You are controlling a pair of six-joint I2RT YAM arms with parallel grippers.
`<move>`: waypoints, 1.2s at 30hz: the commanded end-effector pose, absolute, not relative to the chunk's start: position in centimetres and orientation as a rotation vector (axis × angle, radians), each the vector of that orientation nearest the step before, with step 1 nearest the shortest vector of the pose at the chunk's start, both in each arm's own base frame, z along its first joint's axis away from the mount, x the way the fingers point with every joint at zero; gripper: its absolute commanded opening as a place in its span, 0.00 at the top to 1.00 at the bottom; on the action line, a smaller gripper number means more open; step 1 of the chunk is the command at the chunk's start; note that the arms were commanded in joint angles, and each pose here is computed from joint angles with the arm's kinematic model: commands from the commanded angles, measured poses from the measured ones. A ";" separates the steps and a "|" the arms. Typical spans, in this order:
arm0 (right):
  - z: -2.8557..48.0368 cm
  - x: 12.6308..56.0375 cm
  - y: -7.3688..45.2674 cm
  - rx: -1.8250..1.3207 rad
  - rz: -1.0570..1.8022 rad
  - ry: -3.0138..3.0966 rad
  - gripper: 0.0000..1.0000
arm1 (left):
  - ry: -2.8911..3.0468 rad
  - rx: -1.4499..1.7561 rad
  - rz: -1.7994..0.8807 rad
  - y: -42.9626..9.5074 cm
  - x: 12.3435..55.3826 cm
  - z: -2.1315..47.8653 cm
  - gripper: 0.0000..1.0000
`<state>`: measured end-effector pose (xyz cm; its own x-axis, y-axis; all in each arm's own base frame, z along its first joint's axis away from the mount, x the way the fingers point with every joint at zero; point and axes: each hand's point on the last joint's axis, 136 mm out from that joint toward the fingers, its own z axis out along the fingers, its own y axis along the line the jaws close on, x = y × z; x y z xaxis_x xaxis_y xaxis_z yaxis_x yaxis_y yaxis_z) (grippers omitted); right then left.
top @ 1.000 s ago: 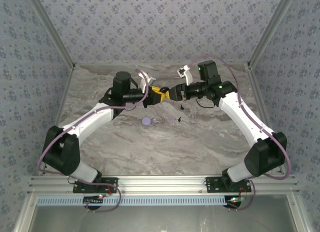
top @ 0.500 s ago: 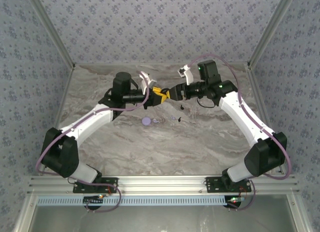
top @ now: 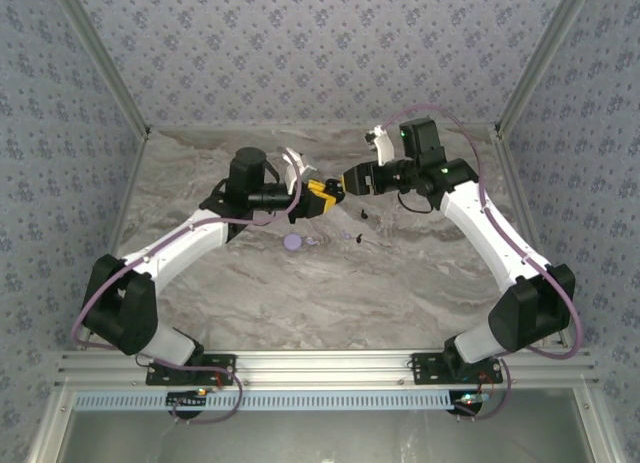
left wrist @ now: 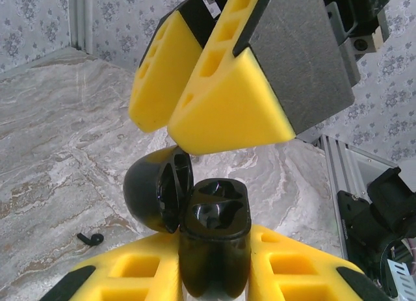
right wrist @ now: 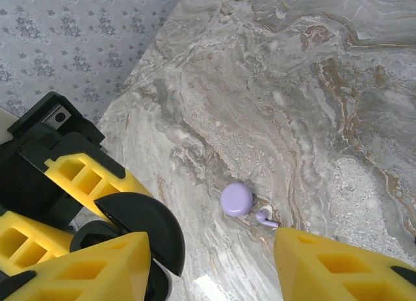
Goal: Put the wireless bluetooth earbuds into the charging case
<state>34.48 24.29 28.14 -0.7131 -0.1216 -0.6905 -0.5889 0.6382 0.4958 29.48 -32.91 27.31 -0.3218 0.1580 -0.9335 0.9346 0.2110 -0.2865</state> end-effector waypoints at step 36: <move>7.8 41.5 18.2 -0.202 0.714 2.851 0.79 | 1.726 0.814 -1.145 -30.0 28.5 25.3 0.76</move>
<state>41.42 17.36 8.05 -0.9658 -0.0531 -0.2537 -0.1612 0.8894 0.4278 28.93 -30.09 24.18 -0.4175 0.0642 -0.9064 0.8562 0.3619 -0.3688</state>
